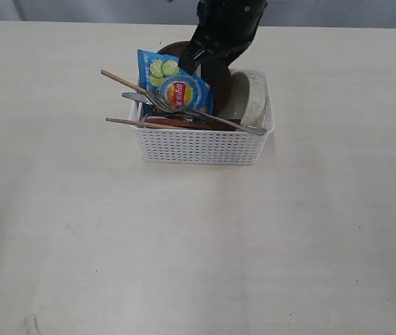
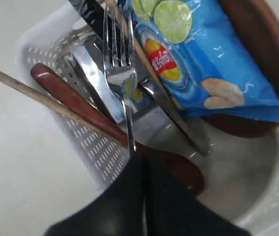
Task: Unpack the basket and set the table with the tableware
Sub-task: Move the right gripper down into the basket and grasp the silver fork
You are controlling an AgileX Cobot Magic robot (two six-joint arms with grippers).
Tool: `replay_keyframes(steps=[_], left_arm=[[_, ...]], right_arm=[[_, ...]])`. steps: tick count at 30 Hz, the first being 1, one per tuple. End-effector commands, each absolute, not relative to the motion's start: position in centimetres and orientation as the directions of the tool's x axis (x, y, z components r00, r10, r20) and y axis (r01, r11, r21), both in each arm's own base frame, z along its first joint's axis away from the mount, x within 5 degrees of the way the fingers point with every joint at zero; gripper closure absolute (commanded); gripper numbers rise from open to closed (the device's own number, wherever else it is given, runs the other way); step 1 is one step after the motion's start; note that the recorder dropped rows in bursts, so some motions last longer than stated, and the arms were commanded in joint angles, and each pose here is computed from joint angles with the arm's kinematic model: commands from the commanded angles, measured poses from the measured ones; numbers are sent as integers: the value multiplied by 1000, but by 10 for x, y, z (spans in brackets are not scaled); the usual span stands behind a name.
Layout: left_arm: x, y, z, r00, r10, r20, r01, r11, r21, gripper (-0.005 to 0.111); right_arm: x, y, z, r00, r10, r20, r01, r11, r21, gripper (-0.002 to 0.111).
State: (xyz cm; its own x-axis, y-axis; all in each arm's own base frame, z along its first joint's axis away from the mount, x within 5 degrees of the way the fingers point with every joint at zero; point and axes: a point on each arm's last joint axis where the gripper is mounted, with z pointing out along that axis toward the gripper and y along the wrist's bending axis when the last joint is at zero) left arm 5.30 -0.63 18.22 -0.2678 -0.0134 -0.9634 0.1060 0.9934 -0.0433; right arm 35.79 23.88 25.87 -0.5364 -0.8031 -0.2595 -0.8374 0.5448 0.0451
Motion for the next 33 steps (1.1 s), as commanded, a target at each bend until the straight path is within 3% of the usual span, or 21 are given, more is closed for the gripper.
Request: replay_keyframes(steps=[1, 4, 6, 11, 28, 30, 33], left_arm=[[53, -7, 182, -258, -13, -966, 114, 993, -44, 107], [53, -7, 182, -258, -13, -966, 114, 993, -44, 107], [53, -7, 182, -258, -13, -966, 114, 993, -44, 107], [53, -7, 182, -258, -13, -966, 114, 993, -44, 107], [53, -7, 182, -258, -13, -966, 114, 993, -44, 107], [53, -7, 182, -258, -13, -966, 114, 993, -44, 107], [53, -7, 182, -258, -13, -966, 114, 993, -44, 107]], right_arm=[[359, 246, 245, -530, -814, -238, -846, 528, 78, 90], [360, 247, 239, -533, -815, -227, -845, 528, 86, 66], [361, 247, 236, -534, -816, -221, -844, 529, 89, 60], [360, 251, 230, -530, -821, -210, -847, 522, 96, 70], [364, 258, 194, -528, -839, -132, -849, 515, 118, 71], [364, 258, 194, -527, -840, -131, -849, 515, 116, 79], [364, 258, 194, -527, -840, -130, -850, 515, 115, 101]])
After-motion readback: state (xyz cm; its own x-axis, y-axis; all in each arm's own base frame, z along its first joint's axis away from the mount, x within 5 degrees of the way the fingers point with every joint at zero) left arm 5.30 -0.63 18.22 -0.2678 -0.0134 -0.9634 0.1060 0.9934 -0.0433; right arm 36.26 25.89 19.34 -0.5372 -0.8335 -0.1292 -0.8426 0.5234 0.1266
